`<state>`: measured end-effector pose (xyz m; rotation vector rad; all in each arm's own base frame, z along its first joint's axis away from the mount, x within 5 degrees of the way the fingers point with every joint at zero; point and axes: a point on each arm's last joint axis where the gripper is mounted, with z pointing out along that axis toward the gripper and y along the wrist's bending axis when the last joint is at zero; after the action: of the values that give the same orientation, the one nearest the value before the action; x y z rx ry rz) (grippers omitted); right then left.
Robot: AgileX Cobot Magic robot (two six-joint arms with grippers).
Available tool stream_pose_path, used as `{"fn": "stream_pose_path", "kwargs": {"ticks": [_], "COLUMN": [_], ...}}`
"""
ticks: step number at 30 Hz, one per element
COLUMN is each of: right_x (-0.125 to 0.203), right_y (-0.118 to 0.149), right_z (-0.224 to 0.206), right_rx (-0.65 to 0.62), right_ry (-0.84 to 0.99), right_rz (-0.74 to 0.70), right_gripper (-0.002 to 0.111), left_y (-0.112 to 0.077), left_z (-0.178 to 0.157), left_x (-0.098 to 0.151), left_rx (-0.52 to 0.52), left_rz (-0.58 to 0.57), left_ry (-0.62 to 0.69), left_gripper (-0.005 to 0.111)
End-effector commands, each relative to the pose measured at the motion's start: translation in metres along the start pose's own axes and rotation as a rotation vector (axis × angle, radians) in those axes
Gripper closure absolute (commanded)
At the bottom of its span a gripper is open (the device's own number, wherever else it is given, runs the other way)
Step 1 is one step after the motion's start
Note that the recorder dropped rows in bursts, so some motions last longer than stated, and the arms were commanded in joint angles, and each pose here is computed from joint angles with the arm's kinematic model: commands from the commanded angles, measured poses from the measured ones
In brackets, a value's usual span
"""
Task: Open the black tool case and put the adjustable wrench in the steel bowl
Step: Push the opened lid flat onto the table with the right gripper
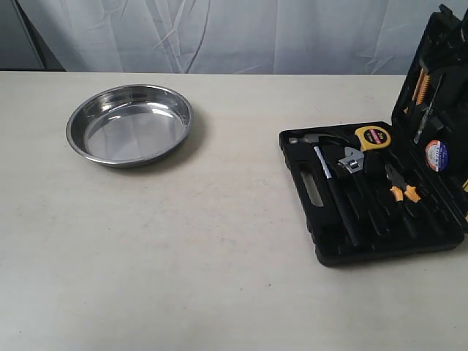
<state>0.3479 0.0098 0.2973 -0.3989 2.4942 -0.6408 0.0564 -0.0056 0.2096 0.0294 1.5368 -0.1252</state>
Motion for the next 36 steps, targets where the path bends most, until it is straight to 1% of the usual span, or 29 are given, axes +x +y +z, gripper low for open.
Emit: {"fn": "stream_pose_path", "kwargs": {"ticks": [1, 10, 14, 23, 36], "right_x": [0.007, 0.005, 0.003, 0.01, 0.007], "right_y": [0.004, 0.0, 0.001, 0.014, 0.021], "right_z": [0.018, 0.021, 0.025, 0.05, 0.063], "right_rx": [0.001, 0.059, 0.068, 0.063, 0.043], "right_ry": [0.089, 0.066, 0.059, 0.167, 0.152], "right_rz": [-0.011, 0.032, 0.023, 0.022, 0.011], "right_gripper": [0.109, 0.109, 0.109, 0.109, 0.109], "left_y": [0.0, 0.0, 0.0, 0.0, 0.0], "left_z": [0.0, 0.0, 0.0, 0.0, 0.0], "left_x": [0.001, 0.001, 0.001, 0.001, 0.001], "left_rx": [0.006, 0.006, 0.006, 0.006, 0.006], "left_rz": [0.005, 0.005, 0.005, 0.005, 0.005], "left_ry": [-0.001, -0.001, -0.001, -0.001, -0.001], "left_gripper": [0.107, 0.107, 0.107, 0.107, 0.107]}}
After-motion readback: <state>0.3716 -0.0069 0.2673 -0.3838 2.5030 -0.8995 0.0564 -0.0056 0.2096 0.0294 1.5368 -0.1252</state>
